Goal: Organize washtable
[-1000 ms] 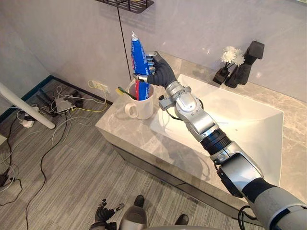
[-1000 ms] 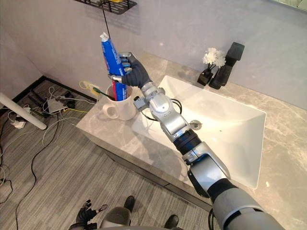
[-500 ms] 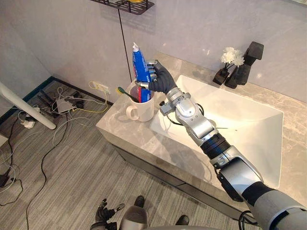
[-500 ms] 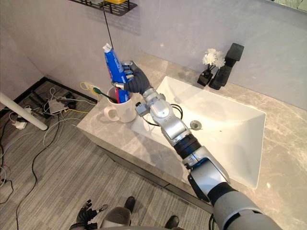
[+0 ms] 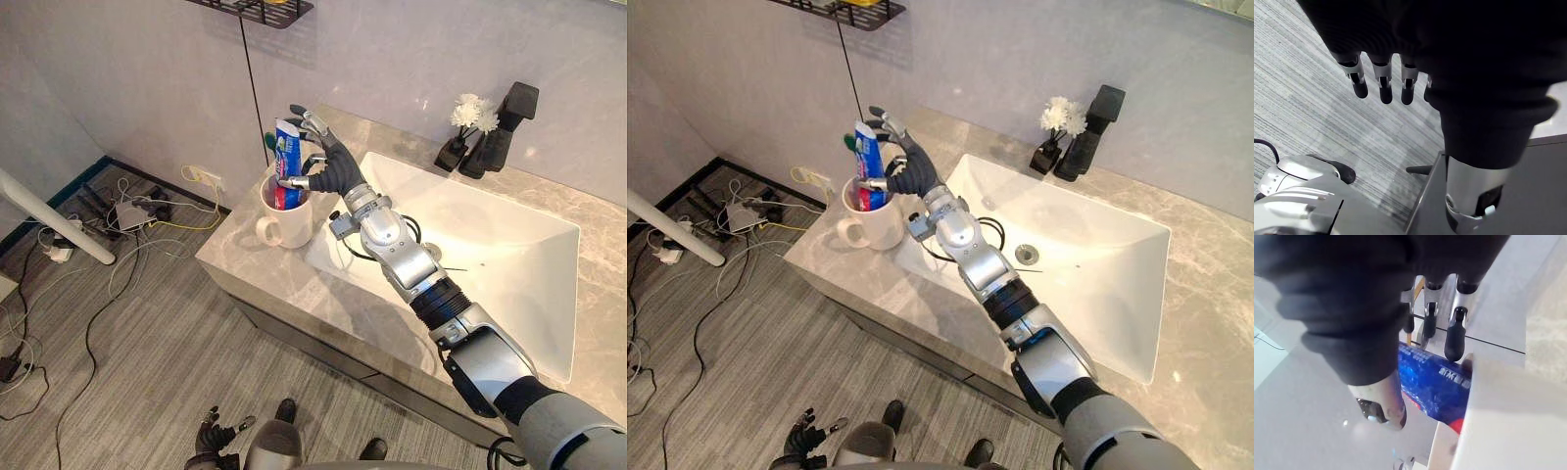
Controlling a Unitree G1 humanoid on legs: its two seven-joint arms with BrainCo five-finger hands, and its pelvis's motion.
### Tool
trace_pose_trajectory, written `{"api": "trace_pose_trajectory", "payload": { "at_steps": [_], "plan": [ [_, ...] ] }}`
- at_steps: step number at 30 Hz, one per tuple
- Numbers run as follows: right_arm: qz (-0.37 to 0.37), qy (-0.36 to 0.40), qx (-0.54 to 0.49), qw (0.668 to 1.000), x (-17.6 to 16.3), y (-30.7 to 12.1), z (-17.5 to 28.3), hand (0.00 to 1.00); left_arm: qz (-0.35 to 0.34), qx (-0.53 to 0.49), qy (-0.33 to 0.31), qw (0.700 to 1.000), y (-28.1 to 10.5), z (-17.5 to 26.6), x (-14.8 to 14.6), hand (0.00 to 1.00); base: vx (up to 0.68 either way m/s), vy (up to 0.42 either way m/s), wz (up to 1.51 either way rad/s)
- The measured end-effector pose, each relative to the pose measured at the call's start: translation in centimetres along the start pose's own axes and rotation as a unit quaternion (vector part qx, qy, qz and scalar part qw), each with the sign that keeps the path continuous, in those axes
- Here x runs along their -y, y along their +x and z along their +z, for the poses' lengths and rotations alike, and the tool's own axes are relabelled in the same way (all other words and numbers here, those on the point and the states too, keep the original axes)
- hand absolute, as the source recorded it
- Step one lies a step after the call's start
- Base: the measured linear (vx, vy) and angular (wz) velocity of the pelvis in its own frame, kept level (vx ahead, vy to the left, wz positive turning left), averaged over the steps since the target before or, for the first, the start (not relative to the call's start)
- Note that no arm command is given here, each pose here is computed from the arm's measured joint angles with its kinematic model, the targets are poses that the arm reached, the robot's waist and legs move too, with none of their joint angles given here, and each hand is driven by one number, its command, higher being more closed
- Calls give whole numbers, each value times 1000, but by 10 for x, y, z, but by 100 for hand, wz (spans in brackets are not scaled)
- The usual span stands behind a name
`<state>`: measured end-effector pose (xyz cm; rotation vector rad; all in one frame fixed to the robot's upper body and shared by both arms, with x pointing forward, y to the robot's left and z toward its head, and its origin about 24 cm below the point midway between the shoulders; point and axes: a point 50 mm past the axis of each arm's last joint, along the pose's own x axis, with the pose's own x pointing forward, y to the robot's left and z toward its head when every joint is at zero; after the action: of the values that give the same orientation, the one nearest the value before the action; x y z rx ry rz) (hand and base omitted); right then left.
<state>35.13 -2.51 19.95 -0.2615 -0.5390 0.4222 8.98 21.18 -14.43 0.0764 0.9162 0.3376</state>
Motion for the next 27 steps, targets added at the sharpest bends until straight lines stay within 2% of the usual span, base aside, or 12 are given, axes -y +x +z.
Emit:
{"api": "trace_pose_trajectory", "payload": {
  "at_steps": [14, 20, 27],
  "plan": [
    [-11, -4, 40, 999, 13, -10, 15, 0, 0, 1, 3, 1000, 0, 0, 0, 0, 0, 0, 0],
    [-3, -47, 108, 993, 36, -17, 44, 0, 2, -3, 5, 1000, -2, -3, -2, 0, -2, 2, -5],
    [-13, -94, 245, 965, 77, -39, 108, 0, 5, -14, 11, 1000, -4, -11, -6, 0, -8, 12, -9]
  ]
}}
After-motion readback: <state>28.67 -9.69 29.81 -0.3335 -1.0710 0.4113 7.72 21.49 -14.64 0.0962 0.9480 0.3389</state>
